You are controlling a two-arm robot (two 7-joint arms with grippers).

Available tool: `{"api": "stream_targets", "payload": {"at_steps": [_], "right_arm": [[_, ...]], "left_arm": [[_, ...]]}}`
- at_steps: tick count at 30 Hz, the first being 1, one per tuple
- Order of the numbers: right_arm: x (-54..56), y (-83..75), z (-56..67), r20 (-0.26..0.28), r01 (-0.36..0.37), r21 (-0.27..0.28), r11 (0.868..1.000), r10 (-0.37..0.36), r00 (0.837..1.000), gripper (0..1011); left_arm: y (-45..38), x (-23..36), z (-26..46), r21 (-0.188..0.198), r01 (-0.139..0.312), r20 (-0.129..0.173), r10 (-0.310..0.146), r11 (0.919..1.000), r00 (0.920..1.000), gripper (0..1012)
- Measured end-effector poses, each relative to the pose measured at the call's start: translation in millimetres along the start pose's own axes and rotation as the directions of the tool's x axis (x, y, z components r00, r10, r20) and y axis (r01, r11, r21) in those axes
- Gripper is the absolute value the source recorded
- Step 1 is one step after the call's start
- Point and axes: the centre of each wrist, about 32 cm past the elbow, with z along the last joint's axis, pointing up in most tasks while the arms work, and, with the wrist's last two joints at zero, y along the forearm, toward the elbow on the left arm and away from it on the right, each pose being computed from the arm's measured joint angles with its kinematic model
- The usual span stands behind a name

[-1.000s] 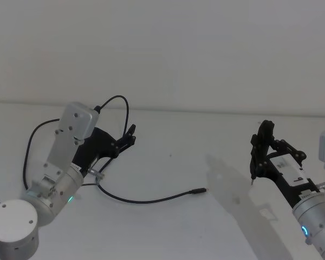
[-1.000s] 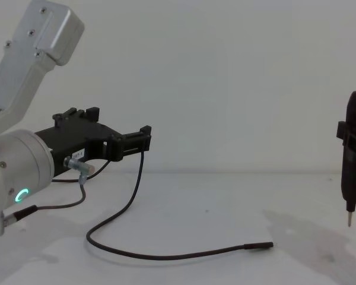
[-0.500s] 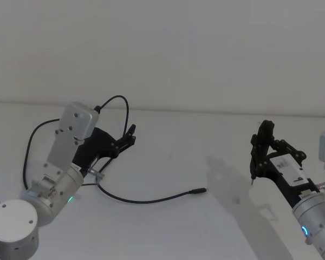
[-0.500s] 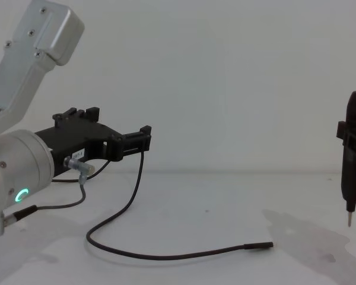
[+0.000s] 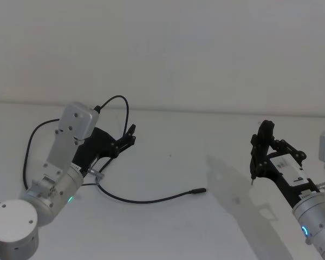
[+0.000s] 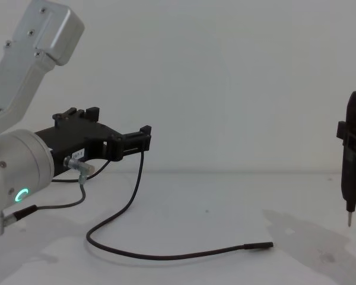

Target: Pick up the data cable with the one hand.

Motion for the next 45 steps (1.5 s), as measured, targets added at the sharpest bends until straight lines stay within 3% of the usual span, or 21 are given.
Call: {"api": "stream_targets", "payload": {"at_steps": [7,16,17,20,23,25,26,28,29,33,35,36,37,39,40,41,42,45], "right_arm": [[0.0,0.0,0.0,0.0,0.0,0.0,1.0,0.0,1.0,268],[0.0,0.0,0.0,0.0,0.0,0.0,1.0,0.0,1.0,268],[0.0,0.0,0.0,0.0,0.0,0.0,1.0,0.0,1.0,268],[0.0,0.0,0.0,0.0,0.0,0.0,1.0,0.0,1.0,268],[0.0,0.0,0.0,0.0,0.0,0.0,1.0,0.0,1.0,268],[0.0,0.0,0.0,0.0,0.0,0.0,1.0,0.0,1.0,268],[0.0,0.0,0.0,0.0,0.0,0.0,1.0,0.0,1.0,268],[0.0,0.0,0.0,0.0,0.0,0.0,1.0,0.0,1.0,268],[0.0,0.0,0.0,0.0,0.0,0.0,1.0,0.0,1.0,268],[0.0,0.0,0.0,0.0,0.0,0.0,1.0,0.0,1.0,268],[0.0,0.0,0.0,0.0,0.0,0.0,1.0,0.0,1.0,268],[0.0,0.0,0.0,0.0,0.0,0.0,1.0,0.0,1.0,268],[0.0,0.0,0.0,0.0,0.0,0.0,1.0,0.0,1.0,268],[0.0,0.0,0.0,0.0,0.0,0.0,1.0,0.0,1.0,268],[0.0,0.0,0.0,0.0,0.0,0.0,1.0,0.0,1.0,268],[0.0,0.0,0.0,0.0,0.0,0.0,1.0,0.0,1.0,268],[0.0,0.0,0.0,0.0,0.0,0.0,1.0,0.0,1.0,268],[0.0,0.0,0.0,0.0,0.0,0.0,1.0,0.0,1.0,268]], "left_arm": [[2.2,4.9,0.2,0.001,0.014,0.019,-0.014,0.9999,0.9997,1001],[8.6,25.4,2.4,0.011,0.1,0.089,-0.1,0.995,0.991,1001],[9.8,30.1,3.4,0.015,0.12,0.104,-0.121,0.9926,0.9871,1001],[11.2,36.4,4.8,0.023,0.149,0.125,-0.15,0.9886,0.9807,1002],[13.4,47.2,8.2,0.044,0.205,0.16,-0.209,0.9779,0.9648,1002],[14.0,51.1,9.7,0.057,0.23,0.171,-0.236,0.9716,0.9566,1001],[14.4,55.6,11.9,0.071,0.252,0.184,-0.261,0.9652,0.9477,1001],[14.7,59.5,13.7,0.089,0.277,0.193,-0.29,0.9567,0.9376,1002],[14.8,62.8,15.8,0.106,0.299,0.2,-0.315,0.9483,0.9277,1001],[14.5,69.4,20.6,0.143,0.34,0.212,-0.364,0.9296,0.907,1002],[13.8,73.5,24.3,0.175,0.371,0.212,-0.403,0.9121,0.8903,1002],[13.5,74.6,25.5,0.184,0.38,0.211,-0.414,0.9065,0.8855,1002],[12.8,76.6,27.8,0.207,0.398,0.207,-0.438,0.8937,0.8751,1002],[11.8,78.0,30.1,0.226,0.413,0.201,-0.457,0.8824,0.8665,1002],[10.5,79.6,32.7,0.245,0.426,0.196,-0.474,0.8712,0.8584,1002],[9.8,80.0,33.9,0.253,0.432,0.191,-0.483,0.8656,0.8547,1001],[8.2,80.5,36.5,0.274,0.445,0.18,-0.5,0.8526,0.8471,1002],[5.6,80.4,39.5,0.3,0.46,0.16,-0.52,0.8356,0.8392,1001]]}}
